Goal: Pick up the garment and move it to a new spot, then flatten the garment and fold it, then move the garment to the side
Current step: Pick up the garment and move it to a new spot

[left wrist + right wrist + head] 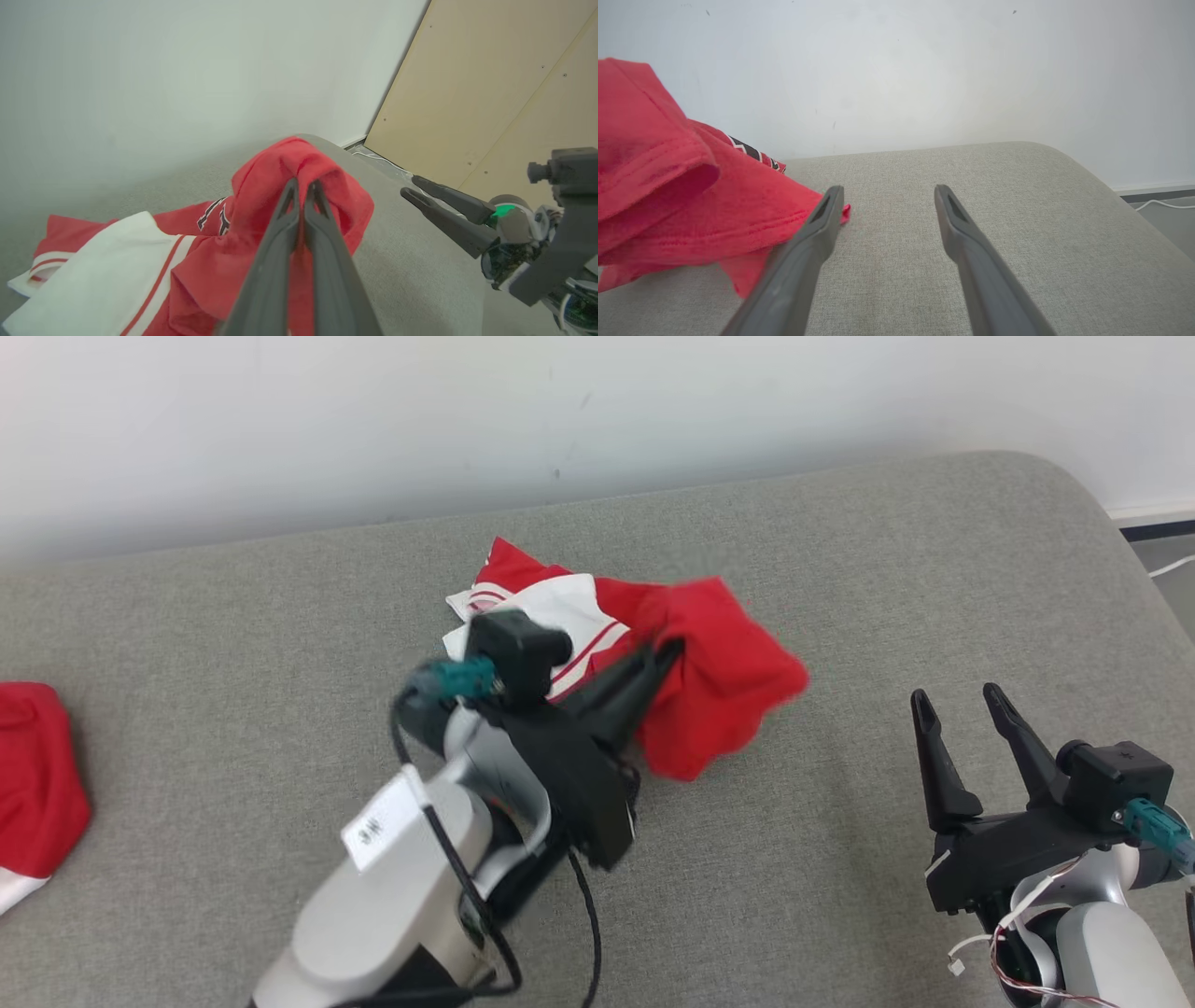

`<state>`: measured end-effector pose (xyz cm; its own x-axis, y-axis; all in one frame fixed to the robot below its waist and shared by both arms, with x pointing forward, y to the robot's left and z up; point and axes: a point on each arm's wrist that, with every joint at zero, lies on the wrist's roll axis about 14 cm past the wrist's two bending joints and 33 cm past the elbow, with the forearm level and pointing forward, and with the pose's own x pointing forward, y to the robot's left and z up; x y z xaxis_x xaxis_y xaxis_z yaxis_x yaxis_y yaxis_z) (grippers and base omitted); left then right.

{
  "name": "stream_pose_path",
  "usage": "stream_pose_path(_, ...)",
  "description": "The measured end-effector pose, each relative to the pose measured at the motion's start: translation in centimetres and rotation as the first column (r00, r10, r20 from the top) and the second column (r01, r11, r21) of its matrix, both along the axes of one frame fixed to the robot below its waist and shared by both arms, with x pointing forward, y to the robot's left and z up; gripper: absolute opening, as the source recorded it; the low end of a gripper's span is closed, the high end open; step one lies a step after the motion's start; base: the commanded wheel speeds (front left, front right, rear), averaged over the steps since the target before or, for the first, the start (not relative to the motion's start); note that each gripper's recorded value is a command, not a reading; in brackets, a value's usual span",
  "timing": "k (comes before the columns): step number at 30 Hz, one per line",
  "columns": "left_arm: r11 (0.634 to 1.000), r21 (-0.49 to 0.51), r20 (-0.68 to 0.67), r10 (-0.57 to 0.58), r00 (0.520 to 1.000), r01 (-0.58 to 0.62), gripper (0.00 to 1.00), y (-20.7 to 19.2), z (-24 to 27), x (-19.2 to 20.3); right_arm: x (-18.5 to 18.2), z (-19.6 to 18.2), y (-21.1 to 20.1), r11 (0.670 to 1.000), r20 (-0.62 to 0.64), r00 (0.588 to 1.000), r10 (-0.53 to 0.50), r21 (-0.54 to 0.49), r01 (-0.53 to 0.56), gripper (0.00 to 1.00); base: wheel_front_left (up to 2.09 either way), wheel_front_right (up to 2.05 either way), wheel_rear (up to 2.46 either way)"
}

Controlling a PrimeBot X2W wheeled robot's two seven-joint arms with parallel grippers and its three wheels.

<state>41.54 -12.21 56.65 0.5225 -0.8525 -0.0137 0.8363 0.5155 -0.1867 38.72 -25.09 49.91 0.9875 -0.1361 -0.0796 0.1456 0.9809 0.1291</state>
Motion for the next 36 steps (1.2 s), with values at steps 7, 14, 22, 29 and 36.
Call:
stream_pose_path(7,0.999,0.031,-0.102,-0.036,0.994,0.039,0.00,-0.6,-4.0,-2.4,0.2,-0.2,0.2,1.000,-0.002,1.000,0.005,0.004,-0.005,1.00,0.00,0.00,0.00)
stream_pose_path(14,0.994,0.083,-0.209,-0.056,0.976,0.074,0.00,-0.7,-8.7,-4.7,0.5,-0.3,0.6,1.000,-0.004,1.000,0.016,0.006,-0.016,1.00,0.00,0.00,0.00)
stream_pose_path(22,0.983,0.092,-0.310,-0.122,0.943,0.158,0.06,-1.4,-11.8,-8.6,0.5,-0.5,0.7,1.000,-0.009,1.000,0.021,0.007,-0.021,1.00,0.00,0.00,0.00)
stream_pose_path(29,0.990,0.071,-0.275,-0.100,0.956,0.124,1.00,-1.7,-11.1,-8.2,0.6,-0.4,0.8,1.000,-0.007,1.000,0.024,0.009,-0.024,1.00,0.00,0.00,0.00)
stream_pose_path(36,0.999,0.018,-0.205,-0.045,0.978,0.049,1.00,-1.6,-8.6,-6.1,0.7,-0.3,1.0,0.999,0.000,1.000,0.026,0.018,-0.026,1.00,0.00,0.00,0.00)
